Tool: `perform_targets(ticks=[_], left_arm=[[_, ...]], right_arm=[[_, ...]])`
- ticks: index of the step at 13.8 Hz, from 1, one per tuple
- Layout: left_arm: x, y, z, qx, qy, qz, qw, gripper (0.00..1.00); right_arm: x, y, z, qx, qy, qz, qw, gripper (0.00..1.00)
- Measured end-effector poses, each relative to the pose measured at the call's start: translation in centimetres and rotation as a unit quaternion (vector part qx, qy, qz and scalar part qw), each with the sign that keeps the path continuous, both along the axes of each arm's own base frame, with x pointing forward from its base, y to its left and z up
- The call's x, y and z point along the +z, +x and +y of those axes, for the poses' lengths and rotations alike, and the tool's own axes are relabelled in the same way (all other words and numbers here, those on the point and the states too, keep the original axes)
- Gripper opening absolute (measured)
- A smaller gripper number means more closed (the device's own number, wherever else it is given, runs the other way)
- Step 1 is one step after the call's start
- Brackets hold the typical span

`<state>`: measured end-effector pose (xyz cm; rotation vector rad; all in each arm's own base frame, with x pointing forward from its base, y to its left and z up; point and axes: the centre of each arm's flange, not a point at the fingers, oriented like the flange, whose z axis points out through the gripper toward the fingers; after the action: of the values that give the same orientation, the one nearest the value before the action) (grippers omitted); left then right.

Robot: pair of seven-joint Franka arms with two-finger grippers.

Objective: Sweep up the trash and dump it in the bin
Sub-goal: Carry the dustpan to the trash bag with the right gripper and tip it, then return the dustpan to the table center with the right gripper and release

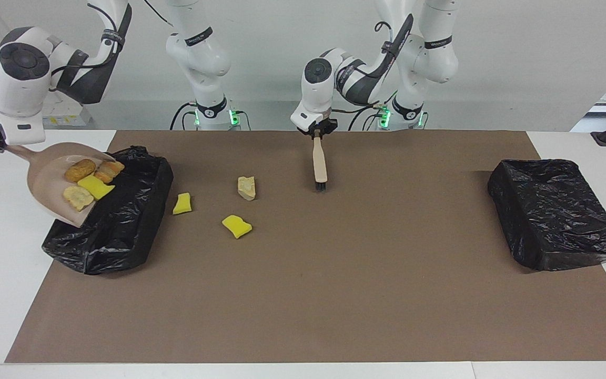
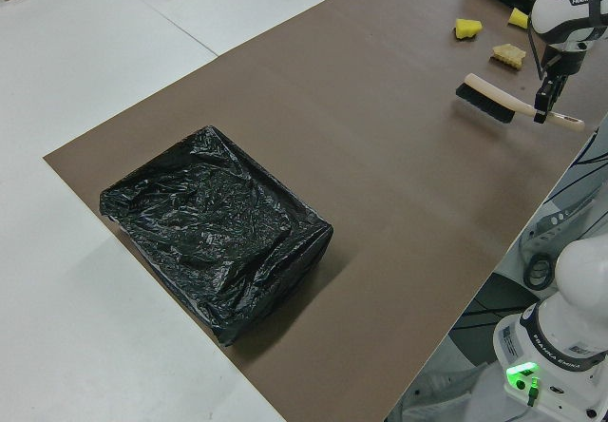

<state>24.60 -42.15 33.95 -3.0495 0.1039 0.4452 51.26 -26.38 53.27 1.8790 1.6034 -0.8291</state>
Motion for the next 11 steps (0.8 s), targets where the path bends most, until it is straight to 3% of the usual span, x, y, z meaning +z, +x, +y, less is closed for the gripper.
perform_targets(ticks=[3,7,9,11], left_arm=[[-1.2,-3.0,-0.8,-0.017,-0.001,-0.004,1.0,0.26],[-1.0,-2.5,-0.5,-0.011,-0.004,-0.006,1.0,0.26],[-0.8,-1.6,-0.2,-0.002,-0.007,-0.008,1.0,0.28],[-0.2,0.2,0.3,0.009,-0.018,-0.014,1.0,0.47]], right_arm=[[1.6,-0.7,0.5,-0.005,-0.021,0.011,1.0,0.31],[3.6,-1.0,3.1,-0.003,-0.021,0.013,1.0,0.31],[3.1,-0.8,4.3,-0.012,0.022,0.003,1.0,0.31],[2.5,-0.8,4.9,-0.025,0.069,-0.01,0.997,0.31]])
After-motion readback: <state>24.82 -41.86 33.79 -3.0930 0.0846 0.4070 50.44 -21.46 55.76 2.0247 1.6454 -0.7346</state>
